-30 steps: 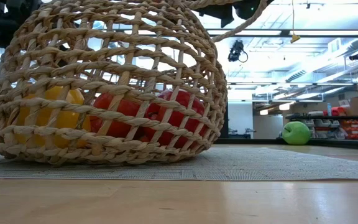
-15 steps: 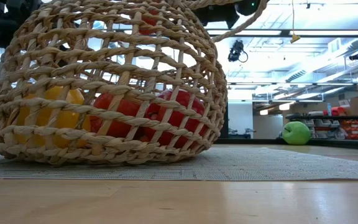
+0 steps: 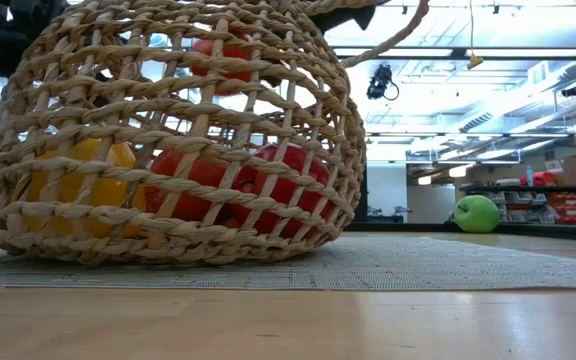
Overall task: Build produce basket
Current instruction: Put the red apple into the brown woven basket
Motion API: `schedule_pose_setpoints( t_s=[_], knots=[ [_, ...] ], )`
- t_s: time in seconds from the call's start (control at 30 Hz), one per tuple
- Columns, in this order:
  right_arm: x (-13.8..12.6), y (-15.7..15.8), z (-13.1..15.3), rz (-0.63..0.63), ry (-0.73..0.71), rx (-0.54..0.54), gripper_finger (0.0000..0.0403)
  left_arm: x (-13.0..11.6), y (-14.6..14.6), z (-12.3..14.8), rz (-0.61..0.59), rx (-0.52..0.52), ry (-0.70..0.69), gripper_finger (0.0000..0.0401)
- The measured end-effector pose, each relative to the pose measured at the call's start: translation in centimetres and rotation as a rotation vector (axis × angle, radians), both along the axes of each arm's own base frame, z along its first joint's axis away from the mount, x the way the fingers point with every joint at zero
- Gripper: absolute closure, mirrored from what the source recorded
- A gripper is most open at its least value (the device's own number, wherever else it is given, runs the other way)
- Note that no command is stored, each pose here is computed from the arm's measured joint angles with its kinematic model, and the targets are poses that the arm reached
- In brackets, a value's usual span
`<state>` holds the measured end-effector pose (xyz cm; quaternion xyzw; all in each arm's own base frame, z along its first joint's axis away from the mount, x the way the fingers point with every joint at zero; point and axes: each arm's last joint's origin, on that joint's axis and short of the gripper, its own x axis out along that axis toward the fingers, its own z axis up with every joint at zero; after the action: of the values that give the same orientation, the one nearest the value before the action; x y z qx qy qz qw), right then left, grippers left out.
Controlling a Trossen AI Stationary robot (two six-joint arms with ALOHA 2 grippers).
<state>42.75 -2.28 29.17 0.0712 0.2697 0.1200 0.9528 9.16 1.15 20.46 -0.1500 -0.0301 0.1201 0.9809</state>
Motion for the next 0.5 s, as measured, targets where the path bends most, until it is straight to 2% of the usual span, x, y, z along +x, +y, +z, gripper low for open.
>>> schedule_pose_setpoints(
  t_s=[0.3,0.5],
  knots=[
    [3.9,0.7,-1.5,0.031,0.2,-0.074,0.0053,0.0,0.0,0.0,0.0,0.0,-0.001,0.0012],
    [4.5,0.7,-3.5,0.102,0.344,-0.134,0.0048,0.0,0.0,0.0,0.0,0.0,-0.001,0.0012]
  ],
)
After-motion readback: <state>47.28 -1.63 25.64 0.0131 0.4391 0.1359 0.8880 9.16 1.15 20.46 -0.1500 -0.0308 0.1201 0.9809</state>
